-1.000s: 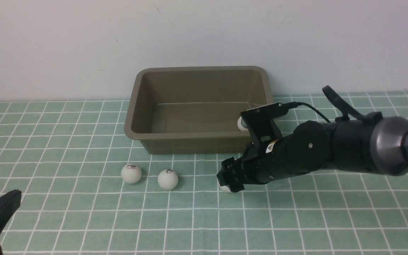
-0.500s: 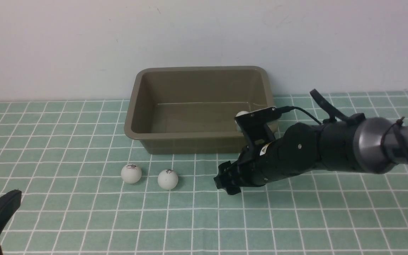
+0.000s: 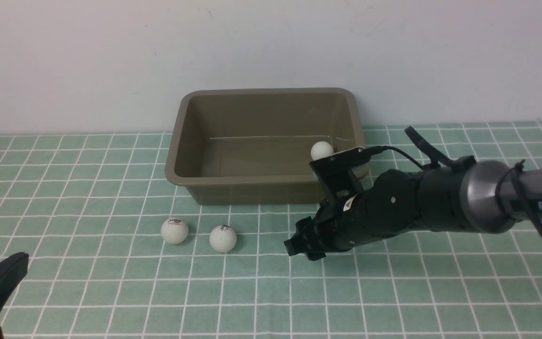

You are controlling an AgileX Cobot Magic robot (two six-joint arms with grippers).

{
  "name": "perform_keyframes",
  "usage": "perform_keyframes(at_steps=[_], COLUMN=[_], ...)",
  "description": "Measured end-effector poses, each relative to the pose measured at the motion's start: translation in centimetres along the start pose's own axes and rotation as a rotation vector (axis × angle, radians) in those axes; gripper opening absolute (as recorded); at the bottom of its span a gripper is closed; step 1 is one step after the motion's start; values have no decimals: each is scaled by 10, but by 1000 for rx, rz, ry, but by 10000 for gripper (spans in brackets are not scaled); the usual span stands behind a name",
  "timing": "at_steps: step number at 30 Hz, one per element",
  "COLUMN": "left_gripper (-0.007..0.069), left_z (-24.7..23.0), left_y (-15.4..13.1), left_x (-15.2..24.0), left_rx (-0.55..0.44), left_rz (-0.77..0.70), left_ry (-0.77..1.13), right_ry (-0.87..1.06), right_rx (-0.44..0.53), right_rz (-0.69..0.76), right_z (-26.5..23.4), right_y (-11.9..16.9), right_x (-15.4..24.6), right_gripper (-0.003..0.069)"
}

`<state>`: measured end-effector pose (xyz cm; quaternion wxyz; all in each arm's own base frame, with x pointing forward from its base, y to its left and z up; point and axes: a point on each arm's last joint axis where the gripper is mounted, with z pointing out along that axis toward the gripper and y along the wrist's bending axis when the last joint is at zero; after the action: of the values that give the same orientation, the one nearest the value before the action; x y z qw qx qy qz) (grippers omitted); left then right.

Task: Put the table tennis balls in the box on the green coffee tablecloth.
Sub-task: 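Reach for and grasp a ping pong ball on the table, then release the ping pong ball into the bin and lift the gripper away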

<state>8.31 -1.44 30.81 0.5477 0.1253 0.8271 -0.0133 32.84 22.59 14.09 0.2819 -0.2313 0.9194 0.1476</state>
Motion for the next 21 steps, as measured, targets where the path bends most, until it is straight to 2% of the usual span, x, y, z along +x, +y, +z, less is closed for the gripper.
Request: perform_keyframes(at_steps=[8, 13, 16, 21], left_gripper=[520, 520, 520, 520], left_z=[0, 0, 0, 0], left_y=[0, 0, 0, 0], left_x=[0, 0, 0, 0], left_rx=[0, 0, 0, 0], left_rz=[0, 0, 0, 0], left_ry=[0, 0, 0, 0], right_ry=[20, 83, 16, -149], right_rx=[-6, -51, -73, -41], right_rz=[-25, -106, -174, -190], right_z=[-2, -32, -77, -112], right_y=[1, 8, 16, 14], right_x=[1, -3, -19, -38], right_gripper=[349, 349, 349, 349])
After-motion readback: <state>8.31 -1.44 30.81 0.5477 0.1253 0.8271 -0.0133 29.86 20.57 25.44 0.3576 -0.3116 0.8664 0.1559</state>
